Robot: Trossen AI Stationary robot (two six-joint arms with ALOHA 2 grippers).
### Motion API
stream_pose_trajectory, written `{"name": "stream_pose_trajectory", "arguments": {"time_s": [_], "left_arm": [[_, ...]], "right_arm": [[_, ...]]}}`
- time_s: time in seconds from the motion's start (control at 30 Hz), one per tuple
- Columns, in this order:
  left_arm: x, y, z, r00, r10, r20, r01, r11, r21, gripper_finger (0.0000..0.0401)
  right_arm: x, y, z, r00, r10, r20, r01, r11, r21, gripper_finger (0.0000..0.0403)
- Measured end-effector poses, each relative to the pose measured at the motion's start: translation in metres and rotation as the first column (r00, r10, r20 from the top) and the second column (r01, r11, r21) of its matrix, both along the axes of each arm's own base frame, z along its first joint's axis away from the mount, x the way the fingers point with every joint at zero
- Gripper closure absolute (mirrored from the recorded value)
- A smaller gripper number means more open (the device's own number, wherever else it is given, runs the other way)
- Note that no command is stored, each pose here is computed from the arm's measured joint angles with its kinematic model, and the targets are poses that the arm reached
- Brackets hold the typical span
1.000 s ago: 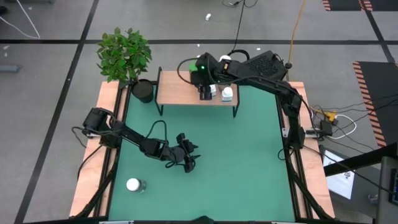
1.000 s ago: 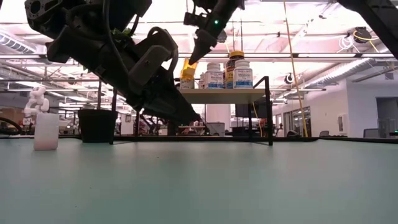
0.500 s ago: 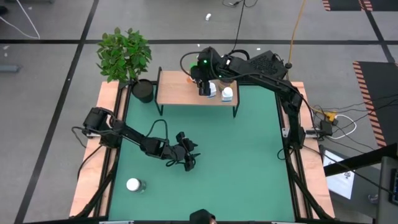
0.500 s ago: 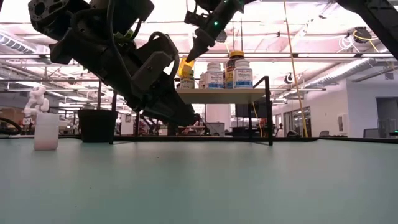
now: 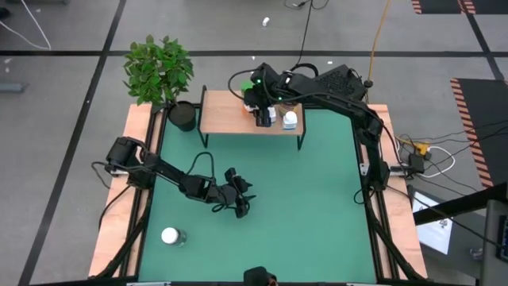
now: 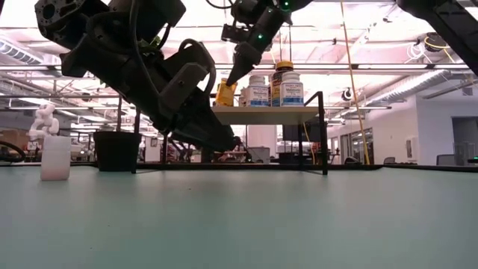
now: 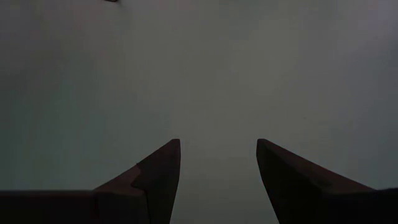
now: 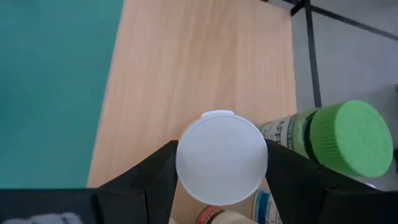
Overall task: Pick and place medicine bottles onto shelf by color
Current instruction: Put the orange pill bottle on the shelf
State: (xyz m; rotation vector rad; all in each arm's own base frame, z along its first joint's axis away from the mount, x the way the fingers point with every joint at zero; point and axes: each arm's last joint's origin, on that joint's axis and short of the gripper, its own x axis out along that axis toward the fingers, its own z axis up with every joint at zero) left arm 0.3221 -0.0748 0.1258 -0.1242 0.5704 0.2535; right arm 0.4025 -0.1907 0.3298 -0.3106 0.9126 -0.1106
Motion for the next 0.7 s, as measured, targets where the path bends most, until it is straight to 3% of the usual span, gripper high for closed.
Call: {"name": "stream_pose_trajectory", "arguments": {"time_s": [0.7], "left_arm": [[0.0000, 0.0000, 0.0000, 1.000, 0.000, 0.000, 0.000, 1.000, -0.001, 0.0189]], "right_arm": [[0.0008, -0.0033, -0.0010, 1.000, -0.007, 0.009, 0.007, 1.000, -0.006, 0.0175]]}}
